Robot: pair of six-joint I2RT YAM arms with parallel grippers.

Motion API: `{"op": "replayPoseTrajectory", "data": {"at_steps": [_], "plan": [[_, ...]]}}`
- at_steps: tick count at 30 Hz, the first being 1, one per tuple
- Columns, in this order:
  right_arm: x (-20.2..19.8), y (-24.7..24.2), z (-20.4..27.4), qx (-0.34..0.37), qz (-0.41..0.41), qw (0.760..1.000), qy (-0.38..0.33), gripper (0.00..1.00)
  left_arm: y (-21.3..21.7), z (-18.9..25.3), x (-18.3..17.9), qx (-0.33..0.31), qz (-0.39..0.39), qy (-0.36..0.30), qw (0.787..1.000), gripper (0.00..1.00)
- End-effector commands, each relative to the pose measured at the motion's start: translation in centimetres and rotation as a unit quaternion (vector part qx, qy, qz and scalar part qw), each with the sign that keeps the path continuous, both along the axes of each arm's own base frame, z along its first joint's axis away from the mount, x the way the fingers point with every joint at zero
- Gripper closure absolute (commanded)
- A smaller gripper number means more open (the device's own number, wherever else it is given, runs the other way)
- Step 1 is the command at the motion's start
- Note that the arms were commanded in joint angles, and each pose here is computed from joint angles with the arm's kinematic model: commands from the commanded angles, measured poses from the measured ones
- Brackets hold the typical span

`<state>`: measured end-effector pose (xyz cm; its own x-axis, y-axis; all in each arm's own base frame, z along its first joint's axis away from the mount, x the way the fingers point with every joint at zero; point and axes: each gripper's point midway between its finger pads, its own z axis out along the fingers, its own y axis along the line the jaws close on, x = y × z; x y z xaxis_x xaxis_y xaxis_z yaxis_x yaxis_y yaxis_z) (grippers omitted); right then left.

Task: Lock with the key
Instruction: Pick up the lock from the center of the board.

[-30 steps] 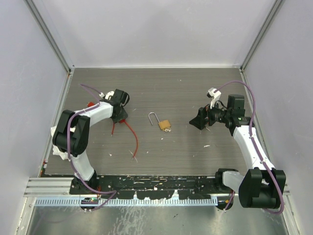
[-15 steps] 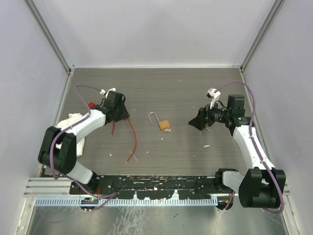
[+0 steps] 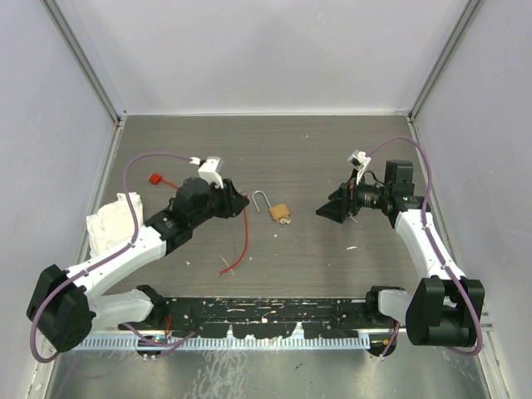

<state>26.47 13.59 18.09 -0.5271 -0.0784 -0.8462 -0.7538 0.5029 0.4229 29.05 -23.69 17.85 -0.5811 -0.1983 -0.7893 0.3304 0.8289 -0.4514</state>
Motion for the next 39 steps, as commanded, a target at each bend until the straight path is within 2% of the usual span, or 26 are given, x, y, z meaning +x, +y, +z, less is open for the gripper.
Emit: {"op": "replayPoseTrajectory", "data": {"at_steps": [1, 6, 10, 16, 21, 26, 32, 39], "plan": [[-0.2, 0.9, 3.4, 0.043, 0.025, 0.998, -0.037, 0.00, -3.4, 5.1, -1.1, -0.059, -0.079, -0.142, 0.985, 1.00], [-0.5, 1.6, 4.8, 0.088, 0.027, 0.995, -0.026, 0.00, -6.4, 6.8, -4.3, -0.048, -0.173, -0.257, 0.950, 1.00], [-0.2, 2.2, 5.9, 0.092, 0.028, 0.995, -0.016, 0.00, -8.1, 7.6, -6.3, 0.000, -0.232, -0.358, 0.904, 1.00], [-1.2, 4.3, 6.7, 0.059, 0.053, 0.997, -0.018, 0.00, -10.2, 7.1, -8.2, 0.051, -0.293, -0.419, 0.858, 1.00], [-3.0, 6.1, 6.3, -0.007, 0.102, 0.992, -0.071, 0.03, -11.3, 6.6, -9.0, 0.065, -0.321, -0.428, 0.842, 1.00], [-4.1, 6.8, 5.5, -0.071, 0.143, 0.979, -0.130, 0.11, -11.7, 5.8, -9.8, 0.077, -0.353, -0.419, 0.833, 1.00], [-5.1, 7.8, 5.6, -0.081, 0.183, 0.966, -0.161, 0.24, -11.6, 5.3, -10.5, 0.081, -0.375, -0.408, 0.828, 1.00], [-5.6, 9.1, 6.3, -0.075, 0.216, 0.956, -0.186, 0.38, -11.8, 5.0, -10.8, 0.073, -0.382, -0.393, 0.833, 1.00]]}}
